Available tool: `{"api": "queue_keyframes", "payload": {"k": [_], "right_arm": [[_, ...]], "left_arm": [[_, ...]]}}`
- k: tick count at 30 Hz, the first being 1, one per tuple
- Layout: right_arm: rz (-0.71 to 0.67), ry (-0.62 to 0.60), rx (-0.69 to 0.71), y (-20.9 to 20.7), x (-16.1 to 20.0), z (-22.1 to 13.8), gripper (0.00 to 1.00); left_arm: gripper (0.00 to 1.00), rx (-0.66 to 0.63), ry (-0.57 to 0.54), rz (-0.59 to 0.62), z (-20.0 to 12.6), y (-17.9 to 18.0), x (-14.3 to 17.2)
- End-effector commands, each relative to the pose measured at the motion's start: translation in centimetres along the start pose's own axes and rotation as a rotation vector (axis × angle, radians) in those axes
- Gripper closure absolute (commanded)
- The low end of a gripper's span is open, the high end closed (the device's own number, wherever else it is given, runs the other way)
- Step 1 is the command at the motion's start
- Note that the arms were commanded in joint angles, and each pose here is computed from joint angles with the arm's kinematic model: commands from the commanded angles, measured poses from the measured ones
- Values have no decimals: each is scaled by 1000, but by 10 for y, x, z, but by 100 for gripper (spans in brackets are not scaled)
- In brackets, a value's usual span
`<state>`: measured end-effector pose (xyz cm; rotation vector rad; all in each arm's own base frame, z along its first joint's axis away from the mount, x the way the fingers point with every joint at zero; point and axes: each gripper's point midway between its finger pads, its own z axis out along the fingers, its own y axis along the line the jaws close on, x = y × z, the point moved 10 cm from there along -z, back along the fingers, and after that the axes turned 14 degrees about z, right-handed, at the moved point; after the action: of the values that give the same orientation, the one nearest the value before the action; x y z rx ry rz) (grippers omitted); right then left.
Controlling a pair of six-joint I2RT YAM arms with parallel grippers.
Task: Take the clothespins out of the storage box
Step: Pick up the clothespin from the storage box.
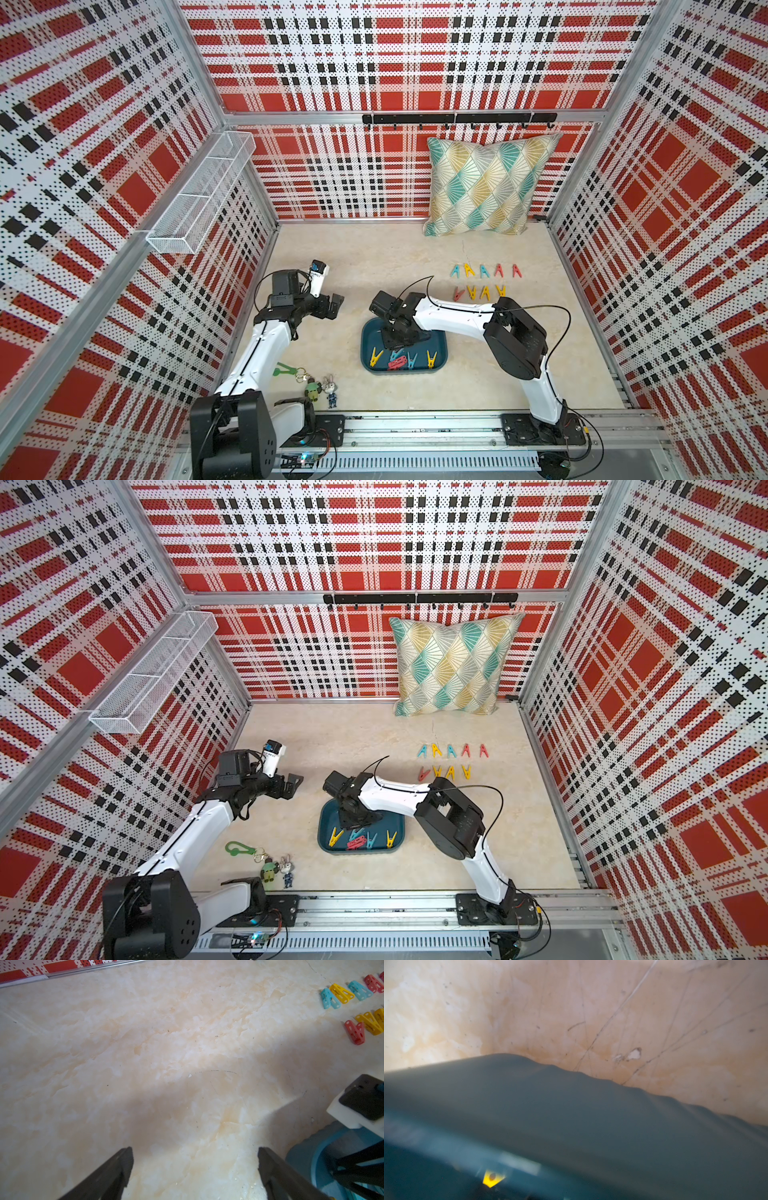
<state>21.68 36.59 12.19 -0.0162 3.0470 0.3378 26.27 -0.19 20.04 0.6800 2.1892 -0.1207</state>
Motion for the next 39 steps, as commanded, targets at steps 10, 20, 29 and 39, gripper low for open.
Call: {"api": "queue_keyframes", "payload": {"k": [10,20,29,39], "right_arm": [[-24,-82,-14,11,-8,-21,94],[-76,-222,-39,14,-18,-72,100],[-66,-313,-61,-12,-34,-127,100],[87,-342,37,-119,-64,-165,100]], "left_arm": [[0,1,-15,18,0,-1,-1],[0,4,-6,14,3,-1,0],[0,-1,-1,13,3,0,0],[0,6,5,20,5,-3,0]]}}
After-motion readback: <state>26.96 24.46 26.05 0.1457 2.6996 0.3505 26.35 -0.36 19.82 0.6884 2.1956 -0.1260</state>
